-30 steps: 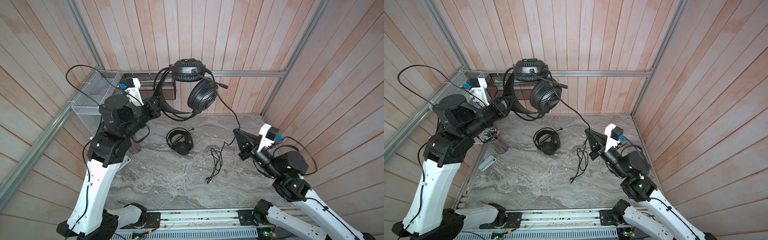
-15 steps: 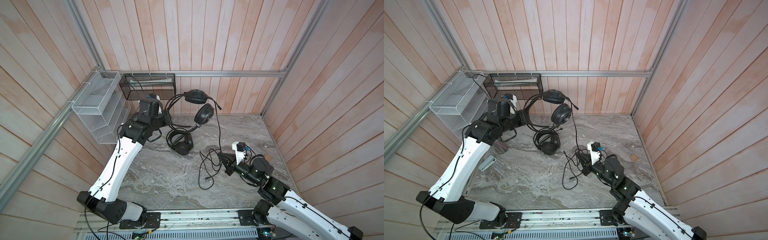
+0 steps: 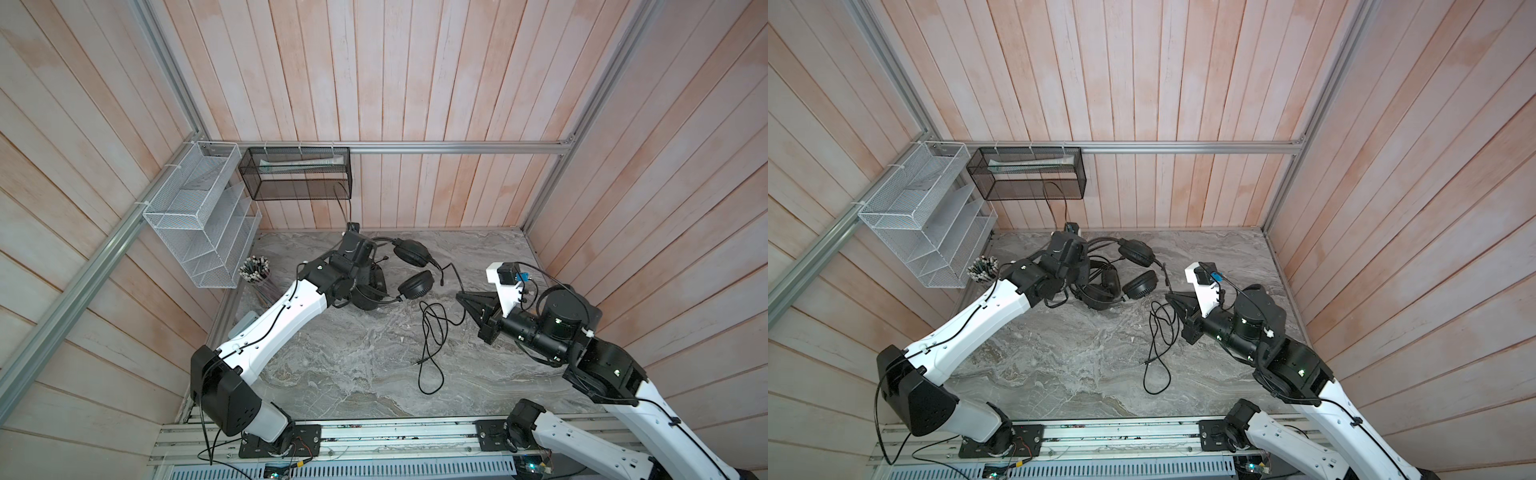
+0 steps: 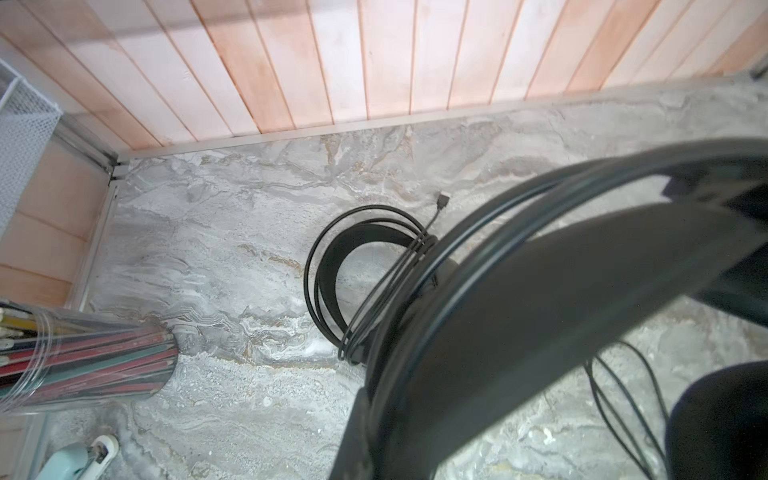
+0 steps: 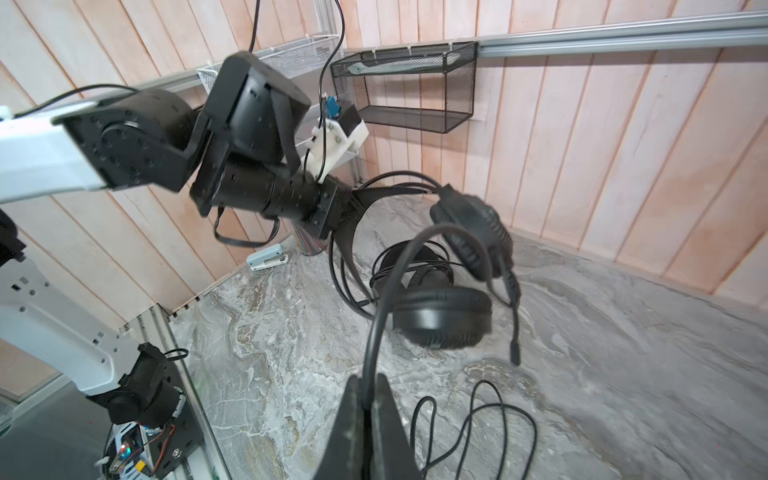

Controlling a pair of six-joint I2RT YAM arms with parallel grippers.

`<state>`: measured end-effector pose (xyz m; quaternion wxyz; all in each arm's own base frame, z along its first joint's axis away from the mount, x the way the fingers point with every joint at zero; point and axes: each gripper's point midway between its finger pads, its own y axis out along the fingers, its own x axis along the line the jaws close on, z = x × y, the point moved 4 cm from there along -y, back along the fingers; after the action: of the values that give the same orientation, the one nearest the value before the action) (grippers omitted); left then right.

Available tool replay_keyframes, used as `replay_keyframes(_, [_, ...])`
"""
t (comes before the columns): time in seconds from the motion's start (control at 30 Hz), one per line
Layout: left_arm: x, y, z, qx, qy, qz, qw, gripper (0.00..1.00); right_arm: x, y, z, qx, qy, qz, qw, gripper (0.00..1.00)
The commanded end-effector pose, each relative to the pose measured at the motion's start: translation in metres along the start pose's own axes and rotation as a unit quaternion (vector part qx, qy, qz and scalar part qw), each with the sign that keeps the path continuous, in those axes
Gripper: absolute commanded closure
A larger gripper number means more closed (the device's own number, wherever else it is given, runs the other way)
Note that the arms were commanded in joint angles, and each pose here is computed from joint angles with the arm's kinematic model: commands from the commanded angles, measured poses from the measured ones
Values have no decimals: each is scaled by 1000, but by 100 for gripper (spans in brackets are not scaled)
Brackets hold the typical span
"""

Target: Wrap the headphones

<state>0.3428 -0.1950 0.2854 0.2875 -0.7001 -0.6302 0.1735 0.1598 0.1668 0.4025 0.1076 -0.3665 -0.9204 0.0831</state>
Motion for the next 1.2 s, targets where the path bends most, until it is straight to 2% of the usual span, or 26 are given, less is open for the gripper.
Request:
replay_keyframes(0.0, [11, -20, -16, -84, 45, -62, 994, 100, -15, 1, 14, 92, -63, 58, 992, 100])
replay_keyframes(0.23, [11, -34, 17, -94, 152, -109, 978, 100, -9, 13, -6, 104, -79, 51, 990, 100])
replay_keyframes(0.37, [18, -52, 30, -93, 186, -121, 971, 100, -5, 23, -6, 111, -87, 41, 989, 100])
replay_keyframes(0.53, [23, -91, 40, -110, 215, -110, 964, 100, 0, 33, -8, 118, -108, 44, 986, 100])
replay_keyframes(0.6, [31, -106, 40, -117, 211, -107, 965, 100, 2, 34, -10, 115, -119, 44, 985, 100])
replay_keyframes(0.7, [62, -128, 33, -133, 197, -173, 956, 100, 12, 33, -12, 103, -128, 15, 986, 100])
replay_keyframes(0.77, [75, -141, 28, -142, 186, -191, 953, 100, 20, 33, -10, 97, -130, -12, 987, 100])
replay_keyframes(0.93, [116, -169, 9, -161, 112, -252, 948, 100, 44, 28, -2, 89, -138, -82, 983, 100])
replay_keyframes(1.03, [127, -179, 1, -177, 77, -247, 950, 100, 54, 27, 4, 88, -139, -106, 981, 100])
replay_keyframes(1.1, [129, -182, -2, -180, 86, -243, 949, 100, 54, 28, 9, 97, -143, -104, 979, 100])
replay_keyframes(1.17, [138, -186, -5, -182, 104, -287, 935, 100, 55, 28, 15, 113, -146, -102, 978, 100])
